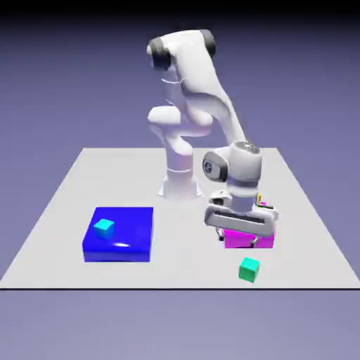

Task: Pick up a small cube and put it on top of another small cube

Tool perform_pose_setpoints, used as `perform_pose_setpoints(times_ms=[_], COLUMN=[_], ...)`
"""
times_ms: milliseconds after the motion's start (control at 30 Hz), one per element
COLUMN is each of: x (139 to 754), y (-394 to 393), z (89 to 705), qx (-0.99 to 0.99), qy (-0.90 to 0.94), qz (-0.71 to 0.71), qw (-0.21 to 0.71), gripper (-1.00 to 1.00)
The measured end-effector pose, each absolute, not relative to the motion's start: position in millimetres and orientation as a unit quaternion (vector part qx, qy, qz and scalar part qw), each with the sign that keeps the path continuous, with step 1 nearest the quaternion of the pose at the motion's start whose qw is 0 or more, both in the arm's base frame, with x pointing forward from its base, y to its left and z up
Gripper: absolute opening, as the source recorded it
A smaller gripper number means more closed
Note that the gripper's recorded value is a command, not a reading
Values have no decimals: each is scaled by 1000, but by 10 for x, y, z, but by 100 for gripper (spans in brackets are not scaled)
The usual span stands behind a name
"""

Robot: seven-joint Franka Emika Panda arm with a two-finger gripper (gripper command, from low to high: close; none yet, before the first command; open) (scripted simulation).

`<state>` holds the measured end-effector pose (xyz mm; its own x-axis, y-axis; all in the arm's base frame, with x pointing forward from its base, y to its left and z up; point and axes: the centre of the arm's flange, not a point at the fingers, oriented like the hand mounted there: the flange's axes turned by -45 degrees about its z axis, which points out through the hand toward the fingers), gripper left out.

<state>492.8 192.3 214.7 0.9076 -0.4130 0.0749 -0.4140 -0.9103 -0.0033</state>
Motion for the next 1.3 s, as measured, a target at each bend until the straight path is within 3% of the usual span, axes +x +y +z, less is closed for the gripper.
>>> perform_pose_setpoints(times_ms=[167,300,333,400,567,933,1300], x=[4942,4956,4950,4950,4910,4205,3417], y=[2150,2147,2146,2146,2156,2190,2064], z=[1939,1312,1239,1239,1976,2680,3298], qx=[968,968,968,968,970,991,1000], qy=[-250,-250,-250,-250,-243,-124,-23], qz=[8,8,8,8,8,6,6], qw=[2,2,2,2,6,52,20], gripper=[0,0,-100,-100,-100,-100,-100])
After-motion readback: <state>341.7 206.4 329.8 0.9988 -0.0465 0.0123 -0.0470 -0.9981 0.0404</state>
